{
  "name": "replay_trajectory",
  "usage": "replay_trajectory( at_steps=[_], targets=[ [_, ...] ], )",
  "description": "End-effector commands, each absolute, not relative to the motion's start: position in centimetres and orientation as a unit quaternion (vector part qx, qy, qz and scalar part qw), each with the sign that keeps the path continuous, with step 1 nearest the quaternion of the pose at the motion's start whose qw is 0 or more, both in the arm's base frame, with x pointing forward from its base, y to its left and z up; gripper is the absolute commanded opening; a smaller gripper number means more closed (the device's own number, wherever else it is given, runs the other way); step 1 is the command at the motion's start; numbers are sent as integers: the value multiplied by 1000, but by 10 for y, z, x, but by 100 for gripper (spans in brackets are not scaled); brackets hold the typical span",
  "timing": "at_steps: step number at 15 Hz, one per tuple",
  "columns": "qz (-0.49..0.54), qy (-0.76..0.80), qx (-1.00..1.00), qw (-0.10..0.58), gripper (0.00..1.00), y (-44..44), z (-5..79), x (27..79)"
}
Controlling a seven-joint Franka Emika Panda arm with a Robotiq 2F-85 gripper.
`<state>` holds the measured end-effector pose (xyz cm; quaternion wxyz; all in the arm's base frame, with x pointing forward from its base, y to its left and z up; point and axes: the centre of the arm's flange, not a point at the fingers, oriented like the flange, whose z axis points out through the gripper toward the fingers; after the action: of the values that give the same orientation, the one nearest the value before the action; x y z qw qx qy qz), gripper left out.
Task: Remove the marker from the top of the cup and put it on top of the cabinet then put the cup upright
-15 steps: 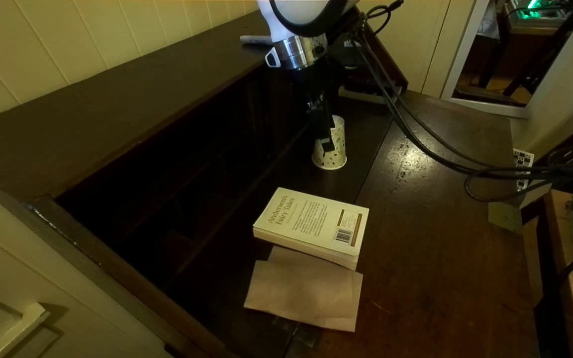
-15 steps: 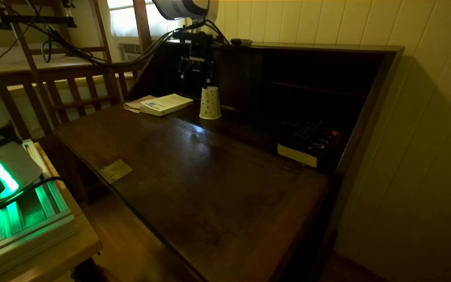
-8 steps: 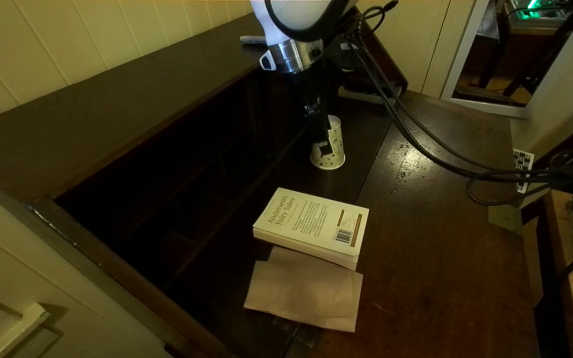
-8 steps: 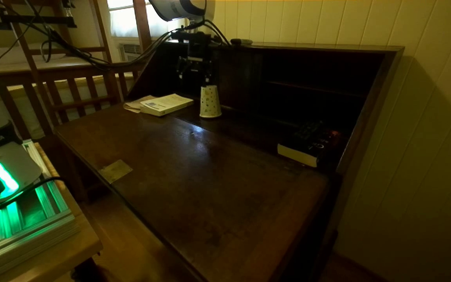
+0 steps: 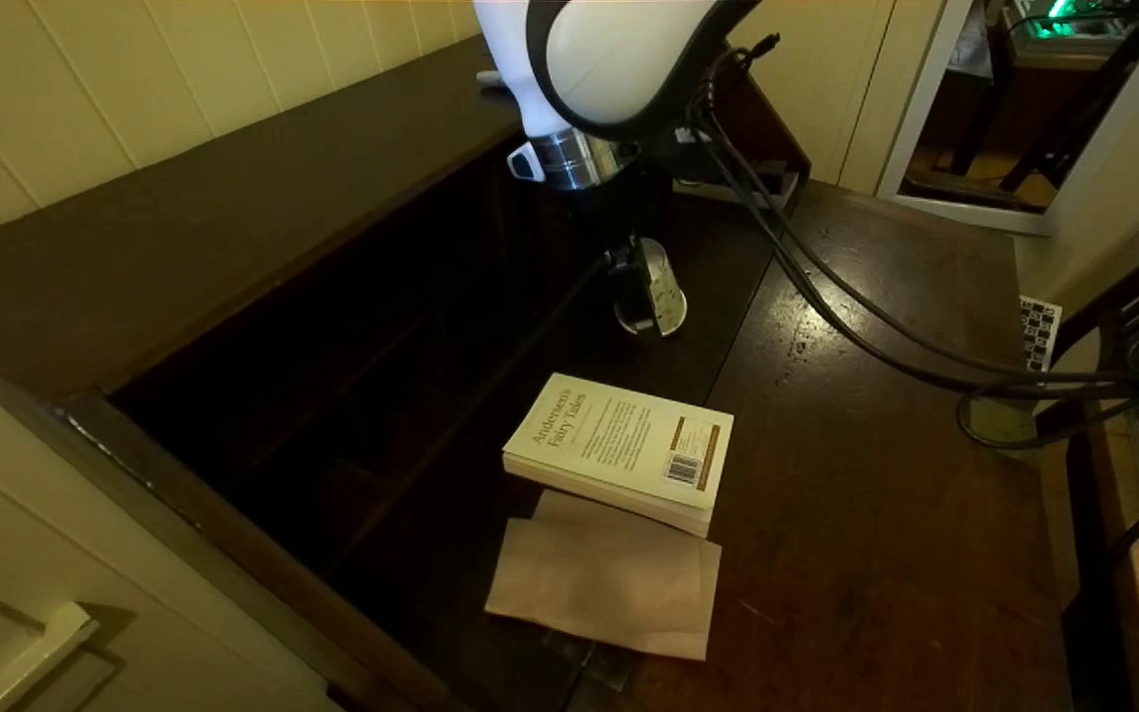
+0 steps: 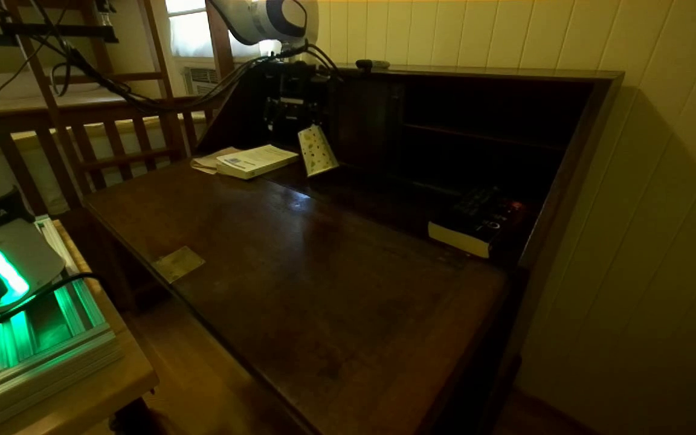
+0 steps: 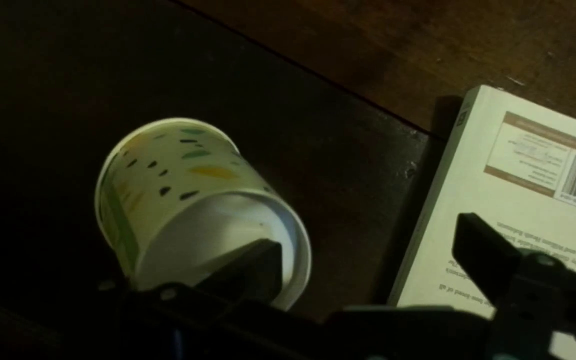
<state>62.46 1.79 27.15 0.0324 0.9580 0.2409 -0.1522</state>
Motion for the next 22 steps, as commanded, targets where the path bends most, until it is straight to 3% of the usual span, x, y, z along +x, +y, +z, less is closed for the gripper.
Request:
replay_trajectory(
  at_steps=[1, 14, 22],
  targets=[
    [-148, 280, 948, 42, 100, 34, 264, 608],
    [-157, 331, 929, 47, 100, 91, 285, 596],
    [-151, 259, 946, 121, 100, 36, 296, 575]
  ],
)
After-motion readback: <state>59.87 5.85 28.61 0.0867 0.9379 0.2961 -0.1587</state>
